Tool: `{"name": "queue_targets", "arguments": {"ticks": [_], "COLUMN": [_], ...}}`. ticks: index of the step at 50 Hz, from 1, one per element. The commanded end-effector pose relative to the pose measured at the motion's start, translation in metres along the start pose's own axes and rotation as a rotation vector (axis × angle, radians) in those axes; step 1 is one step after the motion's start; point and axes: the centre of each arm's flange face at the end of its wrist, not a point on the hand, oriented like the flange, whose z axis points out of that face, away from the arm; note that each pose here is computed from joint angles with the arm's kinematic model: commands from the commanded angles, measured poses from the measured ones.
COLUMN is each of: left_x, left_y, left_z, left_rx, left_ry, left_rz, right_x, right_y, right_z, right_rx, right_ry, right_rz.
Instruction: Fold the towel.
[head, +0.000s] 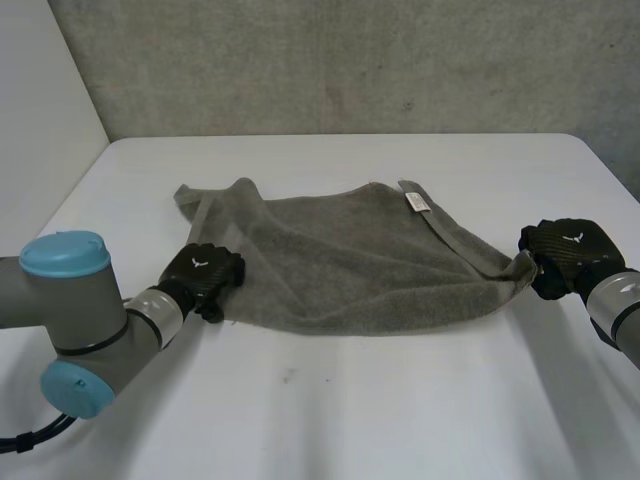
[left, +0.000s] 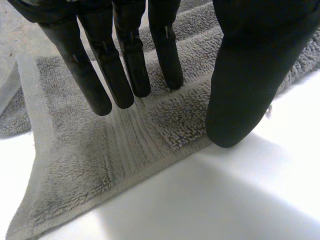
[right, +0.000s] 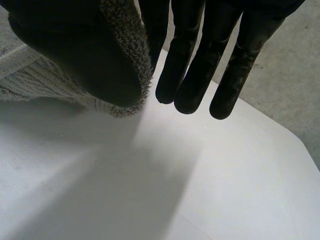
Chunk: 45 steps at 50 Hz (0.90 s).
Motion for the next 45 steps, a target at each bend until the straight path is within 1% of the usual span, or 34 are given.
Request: {"name": "queue_targets", "arguments": {"ticks": [1,14,19,21,22,24,25,26,27,28,29,30,32,33,34,35,36,37,38,40,45], "left_x": [-0.001,0.0,-0.002,-0.01,-0.01,-0.018,-0.018,-0.021,-0.021,-0.021,-0.02,-0.02,-0.017,-0.017,-0.016,-0.015,-0.014,-0.014,-0.014,-0.014,-0.014], "left_y": [-0.001,0.0,-0.018,-0.04,-0.04,-0.061,-0.061,-0.072,-0.072,-0.083,-0.093,-0.094,-0.115,-0.115,-0.125,-0.125,-0.135,-0.147,-0.147,-0.167,-0.179], "left_z": [0.003,0.006,-0.003,-0.018,-0.019,-0.037,-0.037,-0.05,-0.05,-0.064,-0.08,-0.08,-0.113,-0.114,-0.13,-0.13,-0.145,-0.16,-0.16,-0.182,-0.192], "left_rx": [0.007,0.007,0.043,0.079,0.08,0.111,0.111,0.126,0.126,0.132,0.132,0.132,0.134,0.134,0.136,0.136,0.142,0.165,0.165,0.211,0.243], "left_ry": [-0.001,-0.005,-0.025,-0.09,-0.09,-0.171,-0.171,-0.205,-0.206,-0.229,-0.244,-0.244,-0.25,-0.25,-0.251,-0.251,-0.252,-0.263,-0.263,-0.283,-0.298], "left_rz": [0.001,0.006,0.024,0.041,0.041,0.055,0.055,0.06,0.06,0.064,0.072,0.072,0.094,0.094,0.108,0.108,0.125,0.146,0.147,0.192,0.244], "right_x": [0.0,0.0,0.0,0.0,0.0,0.001,0.001,0.003,0.005,0.005,0.007,0.007,0.011,0.011,0.013,0.014,0.014,0.015,0.015,0.017,0.019], "right_y": [0.001,0.001,-0.002,-0.003,-0.003,-0.013,-0.013,-0.023,-0.037,-0.037,-0.05,-0.051,-0.077,-0.078,-0.091,-0.106,-0.106,-0.119,-0.119,-0.141,-0.153], "right_z": [0.0,0.0,-0.001,-0.001,-0.001,-0.004,-0.004,-0.01,-0.019,-0.019,-0.028,-0.028,-0.048,-0.048,-0.061,-0.074,-0.074,-0.086,-0.087,-0.106,-0.118], "right_rx": [-0.002,-0.002,0.006,0.005,0.005,0.021,0.021,0.039,0.058,0.058,0.071,0.071,0.083,0.083,0.088,0.101,0.101,0.112,0.112,0.132,0.117], "right_ry": [-0.001,-0.001,-0.002,-0.003,-0.003,0.002,0.002,0.008,0.016,0.016,0.023,0.023,0.032,0.032,0.036,0.043,0.043,0.047,0.047,0.058,0.065], "right_rz": [0.001,0.0,-0.005,-0.006,-0.006,-0.017,-0.018,-0.035,-0.061,-0.061,-0.089,-0.089,-0.139,-0.139,-0.162,-0.184,-0.184,-0.206,-0.206,-0.242,-0.28]}}
